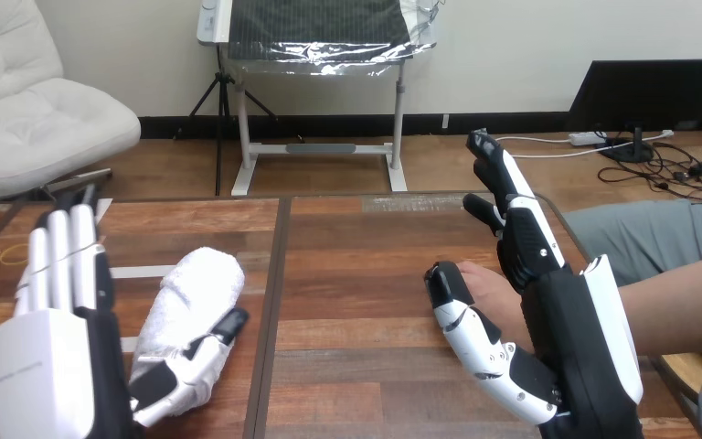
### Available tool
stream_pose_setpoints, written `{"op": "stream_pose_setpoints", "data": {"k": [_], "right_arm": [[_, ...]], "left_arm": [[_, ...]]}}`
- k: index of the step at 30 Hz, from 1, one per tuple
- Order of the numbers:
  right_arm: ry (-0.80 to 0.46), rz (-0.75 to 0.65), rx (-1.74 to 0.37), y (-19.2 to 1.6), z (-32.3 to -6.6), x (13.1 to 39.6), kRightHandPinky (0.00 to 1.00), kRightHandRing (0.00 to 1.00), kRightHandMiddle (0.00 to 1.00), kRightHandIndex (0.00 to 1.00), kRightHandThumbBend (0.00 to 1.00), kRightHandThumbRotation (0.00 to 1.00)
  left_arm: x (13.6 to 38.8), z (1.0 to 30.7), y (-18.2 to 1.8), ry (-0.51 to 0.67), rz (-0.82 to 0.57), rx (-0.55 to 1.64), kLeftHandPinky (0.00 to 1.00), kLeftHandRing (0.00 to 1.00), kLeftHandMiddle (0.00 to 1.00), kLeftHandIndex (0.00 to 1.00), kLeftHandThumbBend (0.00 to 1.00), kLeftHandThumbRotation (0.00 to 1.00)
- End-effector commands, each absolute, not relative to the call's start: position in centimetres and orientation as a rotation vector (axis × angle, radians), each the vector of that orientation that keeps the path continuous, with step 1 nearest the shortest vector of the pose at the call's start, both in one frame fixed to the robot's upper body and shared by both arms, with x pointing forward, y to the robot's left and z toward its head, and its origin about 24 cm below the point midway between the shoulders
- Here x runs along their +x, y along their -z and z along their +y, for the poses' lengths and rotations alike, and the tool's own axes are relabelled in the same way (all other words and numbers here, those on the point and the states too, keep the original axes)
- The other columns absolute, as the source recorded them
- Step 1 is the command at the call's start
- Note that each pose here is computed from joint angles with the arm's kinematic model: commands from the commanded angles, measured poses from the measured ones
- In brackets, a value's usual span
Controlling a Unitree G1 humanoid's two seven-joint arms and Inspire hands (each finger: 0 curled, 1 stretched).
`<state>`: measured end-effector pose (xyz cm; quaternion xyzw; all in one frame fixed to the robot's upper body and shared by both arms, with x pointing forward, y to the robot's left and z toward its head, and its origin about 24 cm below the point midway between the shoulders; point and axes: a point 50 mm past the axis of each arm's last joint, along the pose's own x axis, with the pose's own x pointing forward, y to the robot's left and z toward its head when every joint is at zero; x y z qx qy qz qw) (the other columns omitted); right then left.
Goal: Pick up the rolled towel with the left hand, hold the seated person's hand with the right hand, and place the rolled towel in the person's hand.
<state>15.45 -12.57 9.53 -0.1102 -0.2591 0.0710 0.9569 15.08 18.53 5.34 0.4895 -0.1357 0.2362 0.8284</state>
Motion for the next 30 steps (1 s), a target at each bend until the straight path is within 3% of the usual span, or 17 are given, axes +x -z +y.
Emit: {"op": "stream_pose_setpoints", "data": {"k": [1, 20, 30], "right_arm": [[-0.149, -0.562, -0.206, -10.2, -12.4, 16.1, 0.93, 0.99, 1.0, 0.97, 0.27, 0.47], [-0.165, -0.52, -0.208, -10.1, -12.7, 16.2, 0.97, 1.0, 1.0, 0.98, 0.28, 0.44], [-0.158, -0.508, -0.228, -10.1, -13.0, 16.2, 0.97, 1.0, 1.0, 0.98, 0.29, 0.4]], "left_arm": [[17.1, 17.9, -6.9, -0.577, -0.357, 1.011, 0.83, 0.96, 1.0, 1.0, 0.9, 0.68], [21.2, 18.9, -5.8, -0.525, -0.237, 1.143, 0.94, 0.98, 1.0, 0.99, 0.89, 0.73], [23.7, 18.5, -4.9, -0.456, -0.173, 1.152, 0.87, 0.94, 0.97, 0.96, 0.89, 0.69]]}}
